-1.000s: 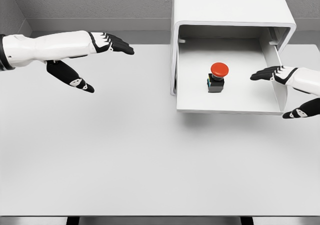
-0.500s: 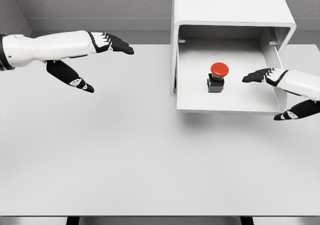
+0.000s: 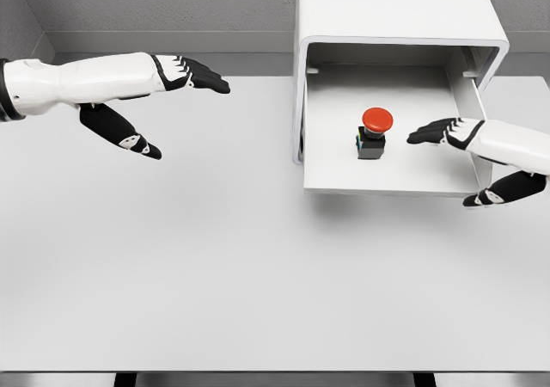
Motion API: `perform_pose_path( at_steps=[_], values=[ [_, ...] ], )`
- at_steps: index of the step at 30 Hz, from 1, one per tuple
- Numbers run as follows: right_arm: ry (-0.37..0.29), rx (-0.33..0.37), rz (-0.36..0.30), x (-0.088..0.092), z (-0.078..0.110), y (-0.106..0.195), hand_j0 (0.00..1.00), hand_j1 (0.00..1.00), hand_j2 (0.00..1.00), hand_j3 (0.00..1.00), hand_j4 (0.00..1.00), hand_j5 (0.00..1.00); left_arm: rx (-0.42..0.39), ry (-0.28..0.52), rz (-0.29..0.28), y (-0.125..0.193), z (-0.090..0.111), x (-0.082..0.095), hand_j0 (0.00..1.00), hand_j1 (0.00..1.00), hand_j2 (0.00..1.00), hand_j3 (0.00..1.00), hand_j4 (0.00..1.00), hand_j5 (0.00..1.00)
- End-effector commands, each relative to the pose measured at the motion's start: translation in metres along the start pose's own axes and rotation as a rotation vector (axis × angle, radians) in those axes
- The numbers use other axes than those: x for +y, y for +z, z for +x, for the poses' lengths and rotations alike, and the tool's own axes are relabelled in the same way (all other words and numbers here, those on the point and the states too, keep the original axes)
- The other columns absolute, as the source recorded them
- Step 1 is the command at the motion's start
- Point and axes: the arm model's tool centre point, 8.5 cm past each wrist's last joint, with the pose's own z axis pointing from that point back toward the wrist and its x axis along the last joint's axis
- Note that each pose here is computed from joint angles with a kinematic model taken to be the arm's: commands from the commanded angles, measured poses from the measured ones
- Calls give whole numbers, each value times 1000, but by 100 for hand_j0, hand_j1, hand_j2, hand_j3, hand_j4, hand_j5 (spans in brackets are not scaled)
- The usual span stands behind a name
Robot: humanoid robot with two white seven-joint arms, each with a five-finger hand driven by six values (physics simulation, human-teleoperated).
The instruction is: Slide open multi-storey tabletop storage cabinets and put open load switch and slide close multi-storey tabletop storage cabinets
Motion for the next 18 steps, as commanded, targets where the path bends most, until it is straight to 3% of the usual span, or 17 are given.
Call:
perform_pose_path(
  at_steps=[1,18],
  values=[
    [2,-1,-1,1,0,-2,100,100,100,100,100,100,1,5,5,1,0,1,100,100,100,100,100,100],
    [60,5,-33,-11,-9,-14,100,100,100,100,100,100,0,6,5,1,0,1,100,100,100,100,100,100]
  ],
)
